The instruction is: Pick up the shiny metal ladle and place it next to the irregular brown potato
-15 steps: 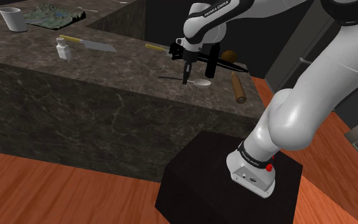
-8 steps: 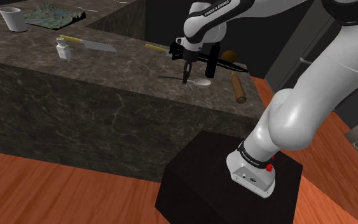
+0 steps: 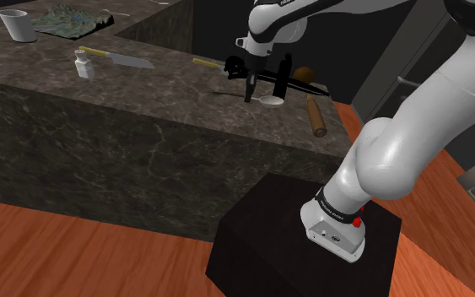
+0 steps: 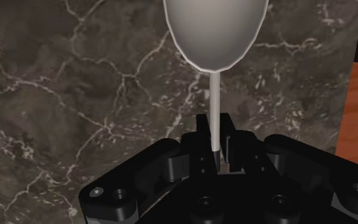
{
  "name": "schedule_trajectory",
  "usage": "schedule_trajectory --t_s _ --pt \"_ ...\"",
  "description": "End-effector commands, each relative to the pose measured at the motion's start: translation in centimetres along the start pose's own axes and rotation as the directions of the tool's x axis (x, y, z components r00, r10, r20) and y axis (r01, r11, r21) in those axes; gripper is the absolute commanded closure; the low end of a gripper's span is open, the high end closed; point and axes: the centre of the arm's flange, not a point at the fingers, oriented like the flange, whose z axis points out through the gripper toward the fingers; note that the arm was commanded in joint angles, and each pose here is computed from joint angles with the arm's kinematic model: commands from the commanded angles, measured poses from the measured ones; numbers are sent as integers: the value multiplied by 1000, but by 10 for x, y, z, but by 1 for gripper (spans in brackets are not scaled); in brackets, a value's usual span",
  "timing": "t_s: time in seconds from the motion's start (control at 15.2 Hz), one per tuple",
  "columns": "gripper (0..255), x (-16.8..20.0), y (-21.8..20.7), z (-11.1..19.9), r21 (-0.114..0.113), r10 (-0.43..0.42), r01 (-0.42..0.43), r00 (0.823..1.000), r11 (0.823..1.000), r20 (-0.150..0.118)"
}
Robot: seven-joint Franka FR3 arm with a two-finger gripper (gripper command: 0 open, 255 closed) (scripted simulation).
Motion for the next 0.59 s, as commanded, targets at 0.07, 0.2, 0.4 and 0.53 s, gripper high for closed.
schedule_trajectory --t_s 0.07,0.2,0.4,0.53 --pt "255 0 -1 -15 0 0 0 1000 1000 0" --pt "255 0 -2 -26 0 0 0 1000 1000 0" --pt "255 -1 -4 -42 0 0 0 1000 1000 0" --pt "255 -1 -5 -52 0 0 0 1000 1000 0"
